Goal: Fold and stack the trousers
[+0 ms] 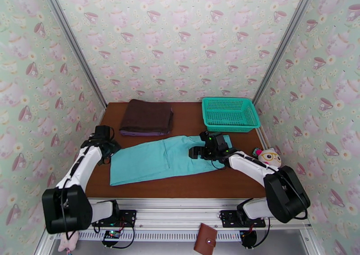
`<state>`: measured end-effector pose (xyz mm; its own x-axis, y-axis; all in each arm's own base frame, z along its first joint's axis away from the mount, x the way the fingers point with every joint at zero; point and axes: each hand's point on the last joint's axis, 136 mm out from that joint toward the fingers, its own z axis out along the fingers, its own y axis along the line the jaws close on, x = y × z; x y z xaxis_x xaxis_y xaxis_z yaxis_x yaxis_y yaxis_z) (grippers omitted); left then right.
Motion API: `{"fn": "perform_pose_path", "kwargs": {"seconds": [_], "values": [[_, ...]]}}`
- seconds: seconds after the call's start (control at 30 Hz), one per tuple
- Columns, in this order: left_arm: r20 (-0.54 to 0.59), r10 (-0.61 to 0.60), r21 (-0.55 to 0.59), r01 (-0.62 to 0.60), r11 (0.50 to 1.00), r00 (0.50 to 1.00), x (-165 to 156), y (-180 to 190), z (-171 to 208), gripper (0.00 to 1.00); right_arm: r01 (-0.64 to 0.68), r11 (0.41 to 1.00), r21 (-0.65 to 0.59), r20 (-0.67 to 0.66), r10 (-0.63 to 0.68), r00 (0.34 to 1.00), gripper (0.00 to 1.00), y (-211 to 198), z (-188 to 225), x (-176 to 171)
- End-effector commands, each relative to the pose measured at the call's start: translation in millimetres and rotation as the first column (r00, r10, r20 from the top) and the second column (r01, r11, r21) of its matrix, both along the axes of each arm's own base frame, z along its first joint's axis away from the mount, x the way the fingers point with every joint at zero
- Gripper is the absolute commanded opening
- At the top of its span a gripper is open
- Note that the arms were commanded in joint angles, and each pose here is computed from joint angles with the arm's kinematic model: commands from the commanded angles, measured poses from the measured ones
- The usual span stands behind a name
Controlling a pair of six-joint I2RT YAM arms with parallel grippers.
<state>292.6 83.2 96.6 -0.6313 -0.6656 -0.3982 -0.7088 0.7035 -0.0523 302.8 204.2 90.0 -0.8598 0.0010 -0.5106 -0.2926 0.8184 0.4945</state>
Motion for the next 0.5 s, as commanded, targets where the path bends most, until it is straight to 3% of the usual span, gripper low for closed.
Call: {"fn": "perform_pose_path", "kwargs": {"seconds": [0.0, 0.13, 0.2, 0.47], "values": [[-0.123, -0.194, -0.079, 0.185, 0.979, 0.973, -4, -14, -34, 0.85, 0.044, 0.997, 0.061, 0.001, -0.044, 0.999, 0.99, -10, 6, 4], [-0.158, -0.261, -0.169, 0.234, 0.957, 0.952, -5, -26, -65, 0.7, 0.093, 0.992, 0.089, 0.004, -0.094, 0.996, 0.99, -23, 8, 8], [-0.216, -0.232, -0.156, 0.202, 0.967, 0.948, -10, -19, -76, 0.6, 0.101, 0.99, 0.098, 0.008, -0.103, 0.995, 1.0, -25, 10, 9], [-0.315, -0.177, -0.075, 0.162, 0.984, 0.933, -25, -2, -88, 0.63, 0.087, 0.99, 0.112, -0.015, -0.086, 0.996, 1.0, -21, 5, 9]]}}
